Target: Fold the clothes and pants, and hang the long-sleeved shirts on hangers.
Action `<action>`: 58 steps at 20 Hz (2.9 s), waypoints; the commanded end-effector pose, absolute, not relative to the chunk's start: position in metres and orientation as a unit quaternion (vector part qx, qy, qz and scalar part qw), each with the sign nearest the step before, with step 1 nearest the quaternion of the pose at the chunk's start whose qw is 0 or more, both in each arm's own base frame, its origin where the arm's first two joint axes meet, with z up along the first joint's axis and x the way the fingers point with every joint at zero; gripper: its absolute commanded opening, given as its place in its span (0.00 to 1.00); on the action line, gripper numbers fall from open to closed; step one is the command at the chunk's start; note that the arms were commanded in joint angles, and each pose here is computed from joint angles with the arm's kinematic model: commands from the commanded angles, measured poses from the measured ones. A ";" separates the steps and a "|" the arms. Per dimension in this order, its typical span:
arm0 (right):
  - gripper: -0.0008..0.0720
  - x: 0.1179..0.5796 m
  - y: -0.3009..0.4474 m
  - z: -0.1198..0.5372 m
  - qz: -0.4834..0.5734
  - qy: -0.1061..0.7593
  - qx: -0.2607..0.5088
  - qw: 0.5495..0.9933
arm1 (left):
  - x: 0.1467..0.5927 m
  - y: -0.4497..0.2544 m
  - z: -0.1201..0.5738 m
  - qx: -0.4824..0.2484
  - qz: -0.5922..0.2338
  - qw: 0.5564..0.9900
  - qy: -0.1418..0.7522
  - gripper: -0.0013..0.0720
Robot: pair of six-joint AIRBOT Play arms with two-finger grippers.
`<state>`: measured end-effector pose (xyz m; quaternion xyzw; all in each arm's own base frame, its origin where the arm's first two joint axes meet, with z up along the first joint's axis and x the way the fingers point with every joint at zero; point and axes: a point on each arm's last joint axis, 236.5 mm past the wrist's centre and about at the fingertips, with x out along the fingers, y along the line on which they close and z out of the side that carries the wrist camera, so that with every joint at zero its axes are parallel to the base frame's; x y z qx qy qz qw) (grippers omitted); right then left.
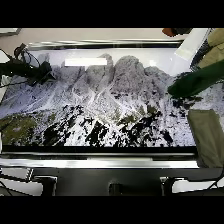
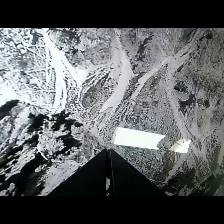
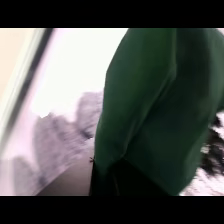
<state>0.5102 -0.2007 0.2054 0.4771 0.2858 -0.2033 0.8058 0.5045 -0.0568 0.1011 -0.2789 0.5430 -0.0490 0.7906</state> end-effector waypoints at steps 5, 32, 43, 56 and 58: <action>0.05 0.440 -0.242 0.182 -0.351 0.343 0.422 0.762 | 0.504 -0.057 0.101 -0.279 -0.049 0.790 0.544 0.04; 0.05 0.203 -0.263 0.035 -0.498 0.625 0.255 0.544 | 0.496 -0.058 0.089 -0.265 -0.056 0.777 0.568 0.04; 0.06 0.155 -0.243 -0.019 -0.494 0.694 0.219 0.477 | 0.496 -0.058 0.089 -0.265 -0.056 0.777 0.568 0.04; 0.41 0.127 -0.262 -0.007 -0.530 0.706 0.153 0.444 | 0.496 -0.058 0.089 -0.265 -0.055 0.777 0.568 0.04; 0.73 0.128 -0.267 -0.005 -0.528 0.706 0.144 0.450 | 0.496 -0.057 0.088 -0.262 -0.055 0.778 0.568 0.05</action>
